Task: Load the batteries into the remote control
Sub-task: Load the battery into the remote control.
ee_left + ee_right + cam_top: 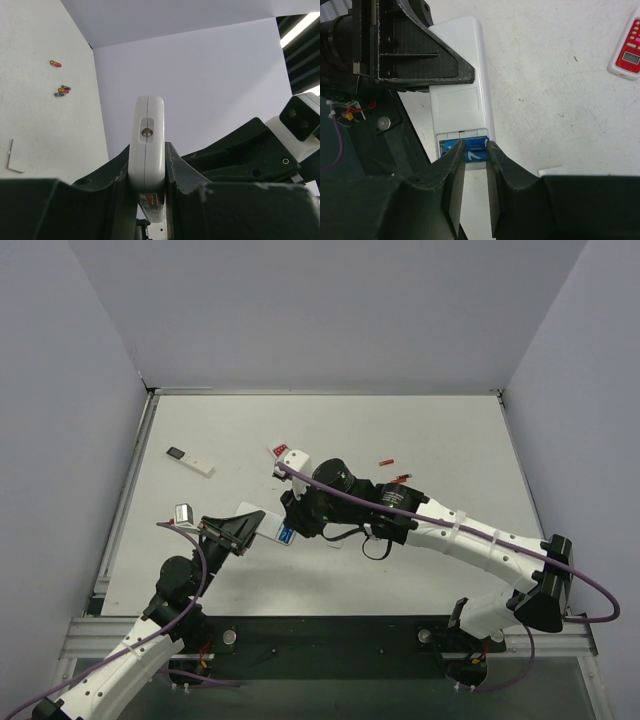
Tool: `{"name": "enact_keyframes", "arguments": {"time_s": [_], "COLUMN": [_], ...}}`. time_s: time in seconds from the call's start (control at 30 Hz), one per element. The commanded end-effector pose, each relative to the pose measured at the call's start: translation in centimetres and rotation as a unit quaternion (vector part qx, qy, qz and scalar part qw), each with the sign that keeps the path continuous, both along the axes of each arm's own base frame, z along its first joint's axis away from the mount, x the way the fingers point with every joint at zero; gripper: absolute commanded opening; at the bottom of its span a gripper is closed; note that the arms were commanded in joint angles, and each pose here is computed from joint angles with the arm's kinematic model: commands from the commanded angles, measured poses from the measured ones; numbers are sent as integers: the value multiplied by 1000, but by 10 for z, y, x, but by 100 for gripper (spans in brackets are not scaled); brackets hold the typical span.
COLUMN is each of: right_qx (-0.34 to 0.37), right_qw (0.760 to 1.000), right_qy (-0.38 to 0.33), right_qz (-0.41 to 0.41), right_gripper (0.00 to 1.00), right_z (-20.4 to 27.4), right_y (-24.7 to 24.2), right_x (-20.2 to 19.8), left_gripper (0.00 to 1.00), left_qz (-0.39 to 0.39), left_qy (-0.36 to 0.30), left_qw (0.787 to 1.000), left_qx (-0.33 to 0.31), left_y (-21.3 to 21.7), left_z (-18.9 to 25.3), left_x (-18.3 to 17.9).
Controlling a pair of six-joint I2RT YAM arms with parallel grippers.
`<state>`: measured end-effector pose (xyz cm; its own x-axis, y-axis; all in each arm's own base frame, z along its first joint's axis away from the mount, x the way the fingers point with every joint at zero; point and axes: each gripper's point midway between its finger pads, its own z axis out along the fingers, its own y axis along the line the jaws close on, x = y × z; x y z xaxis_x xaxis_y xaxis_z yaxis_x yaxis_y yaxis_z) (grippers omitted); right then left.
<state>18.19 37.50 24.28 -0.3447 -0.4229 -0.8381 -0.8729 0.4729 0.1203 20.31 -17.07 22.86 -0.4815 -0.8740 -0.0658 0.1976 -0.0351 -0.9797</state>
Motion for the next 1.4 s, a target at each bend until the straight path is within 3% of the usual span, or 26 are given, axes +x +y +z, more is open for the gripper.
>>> {"name": "enact_keyframes", "arguments": {"time_s": [0.0, 0.23, 0.7, 1.37], "right_qx": [7, 2, -17, -34], "right_qw": [1000, 1000, 1000, 997], "right_qy": [-2, -5, 14, 58], "right_qz": [-1, 2, 7, 26], "right_gripper": [18, 15, 0, 0], "right_z": [8, 5, -15, -56], "right_y": [6, 8, 3, 9], "right_x": [5, 7, -1, -37], "left_gripper": [0, 0, 0, 0], "left_qz": [-4, -5, 8, 36], "left_qy": [-2, -5, -30, -89], "left_qw": [1000, 1000, 999, 992], "left_qx": [-6, -7, -33, -87], "left_y": [0, 0, 6, 23], "left_z": [-6, -5, 7, 39], "left_x": [-1, -2, -3, -7]}}
